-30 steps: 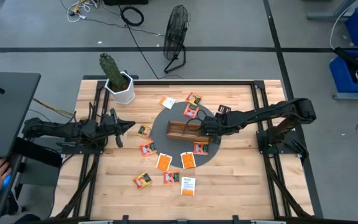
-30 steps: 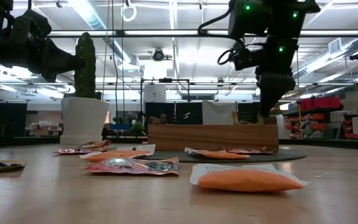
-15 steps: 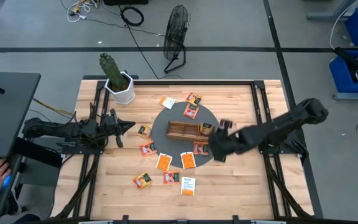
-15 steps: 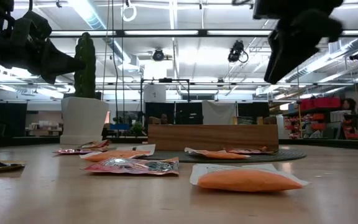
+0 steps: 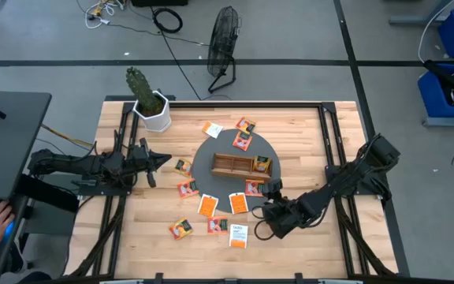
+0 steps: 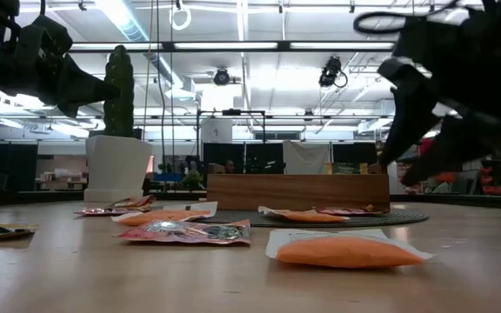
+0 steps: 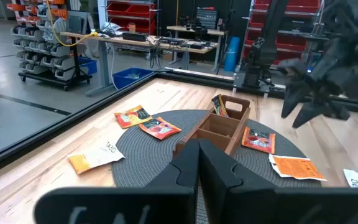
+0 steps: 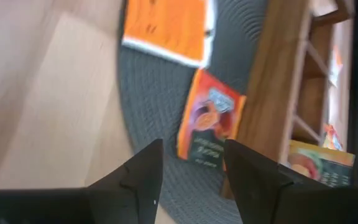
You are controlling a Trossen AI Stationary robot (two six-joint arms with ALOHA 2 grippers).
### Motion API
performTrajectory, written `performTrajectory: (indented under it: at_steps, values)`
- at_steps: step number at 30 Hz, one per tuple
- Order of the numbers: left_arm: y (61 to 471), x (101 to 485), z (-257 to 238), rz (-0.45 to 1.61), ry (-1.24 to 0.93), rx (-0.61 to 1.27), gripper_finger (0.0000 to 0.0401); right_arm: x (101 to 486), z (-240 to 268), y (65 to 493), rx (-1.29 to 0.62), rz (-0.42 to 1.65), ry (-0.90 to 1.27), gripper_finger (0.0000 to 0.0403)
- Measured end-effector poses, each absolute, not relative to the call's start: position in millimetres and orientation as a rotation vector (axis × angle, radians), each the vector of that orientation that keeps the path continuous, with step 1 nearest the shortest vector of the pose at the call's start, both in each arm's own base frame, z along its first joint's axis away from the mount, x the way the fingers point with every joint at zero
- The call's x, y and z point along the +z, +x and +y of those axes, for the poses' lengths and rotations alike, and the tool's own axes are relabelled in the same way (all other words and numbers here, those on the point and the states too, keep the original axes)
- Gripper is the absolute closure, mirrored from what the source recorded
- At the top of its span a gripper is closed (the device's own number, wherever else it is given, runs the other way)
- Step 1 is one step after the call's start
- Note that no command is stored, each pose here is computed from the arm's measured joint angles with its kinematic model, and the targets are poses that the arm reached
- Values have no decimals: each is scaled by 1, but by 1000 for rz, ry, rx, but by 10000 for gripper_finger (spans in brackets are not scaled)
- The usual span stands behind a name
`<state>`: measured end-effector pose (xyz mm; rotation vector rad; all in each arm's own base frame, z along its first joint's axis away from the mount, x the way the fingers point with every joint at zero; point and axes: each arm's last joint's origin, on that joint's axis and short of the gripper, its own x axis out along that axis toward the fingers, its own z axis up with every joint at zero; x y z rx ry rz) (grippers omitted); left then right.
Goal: Pick & Place Tea
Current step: Put the orange tea bag into the middle section of the wooden organizer
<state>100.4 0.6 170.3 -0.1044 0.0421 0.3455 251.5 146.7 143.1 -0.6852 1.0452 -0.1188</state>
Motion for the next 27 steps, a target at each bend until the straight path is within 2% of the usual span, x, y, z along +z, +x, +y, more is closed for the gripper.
performTrajectory:
  at_steps: [8, 27]
  values:
    - [100, 169, 1, 50, -125, 347, 387, 114, 142, 257, -136, 1131, -807, 227]
    - [100, 169, 1, 51, -128, 347, 387, 114, 126, 269, -170, 1142, -772, 227]
